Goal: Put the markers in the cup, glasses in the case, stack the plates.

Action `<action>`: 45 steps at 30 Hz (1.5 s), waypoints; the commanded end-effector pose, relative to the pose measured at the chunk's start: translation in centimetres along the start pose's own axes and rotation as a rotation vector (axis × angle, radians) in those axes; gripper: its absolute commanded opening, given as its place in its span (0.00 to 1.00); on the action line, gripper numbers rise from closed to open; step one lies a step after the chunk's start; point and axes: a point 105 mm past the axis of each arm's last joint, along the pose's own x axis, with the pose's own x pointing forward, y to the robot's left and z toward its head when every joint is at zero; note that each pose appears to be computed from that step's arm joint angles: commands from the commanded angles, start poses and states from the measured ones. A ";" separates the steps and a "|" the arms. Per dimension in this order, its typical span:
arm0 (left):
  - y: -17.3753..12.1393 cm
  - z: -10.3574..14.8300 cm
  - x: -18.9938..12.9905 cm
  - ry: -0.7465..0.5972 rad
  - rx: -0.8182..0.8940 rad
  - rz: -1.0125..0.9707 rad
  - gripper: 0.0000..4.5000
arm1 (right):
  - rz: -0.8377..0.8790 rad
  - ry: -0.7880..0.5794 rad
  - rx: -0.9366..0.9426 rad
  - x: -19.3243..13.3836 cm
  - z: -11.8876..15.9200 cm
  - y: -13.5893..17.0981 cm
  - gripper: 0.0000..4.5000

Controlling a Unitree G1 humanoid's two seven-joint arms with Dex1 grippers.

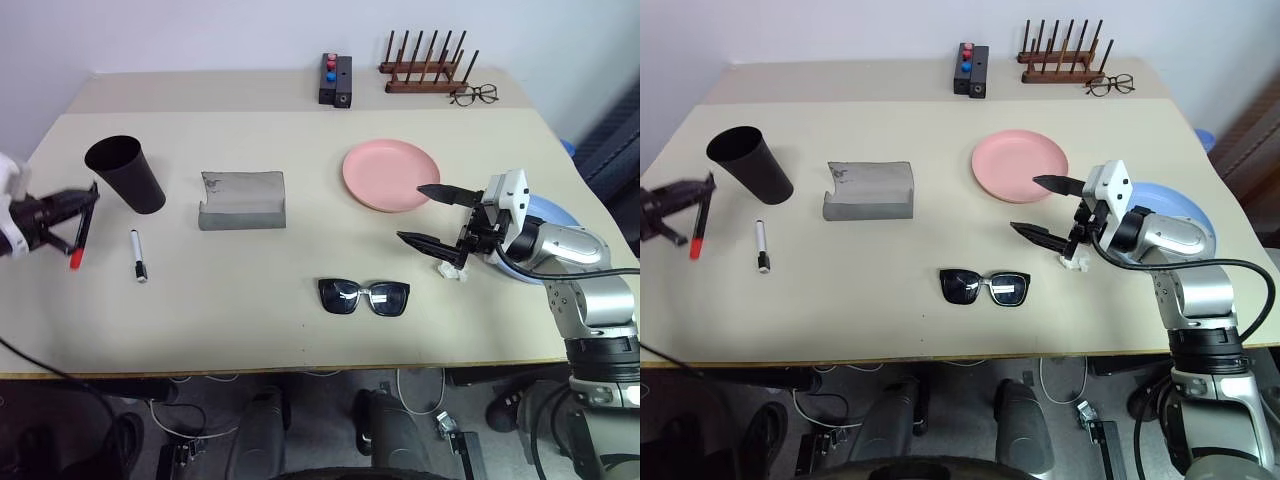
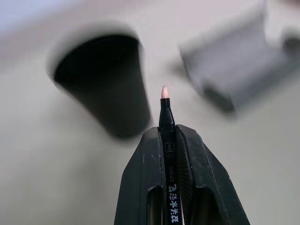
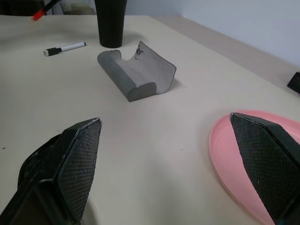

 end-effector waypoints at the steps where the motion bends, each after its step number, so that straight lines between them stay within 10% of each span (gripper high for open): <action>1: 0.5 3.9 -0.7 -0.192 0.016 0.021 0.01 | -0.005 -0.026 -0.048 -0.1 1.2 -0.3 1.00; 17: 4.1 9.8 0.2 -0.582 0.066 0.159 0.01 | -0.014 -0.033 -0.051 0.0 1.4 -0.2 1.00; 45: 3.4 4.7 7.0 -0.511 -0.011 0.253 0.01 | -0.033 -0.062 -0.029 -0.3 2.6 0.1 1.00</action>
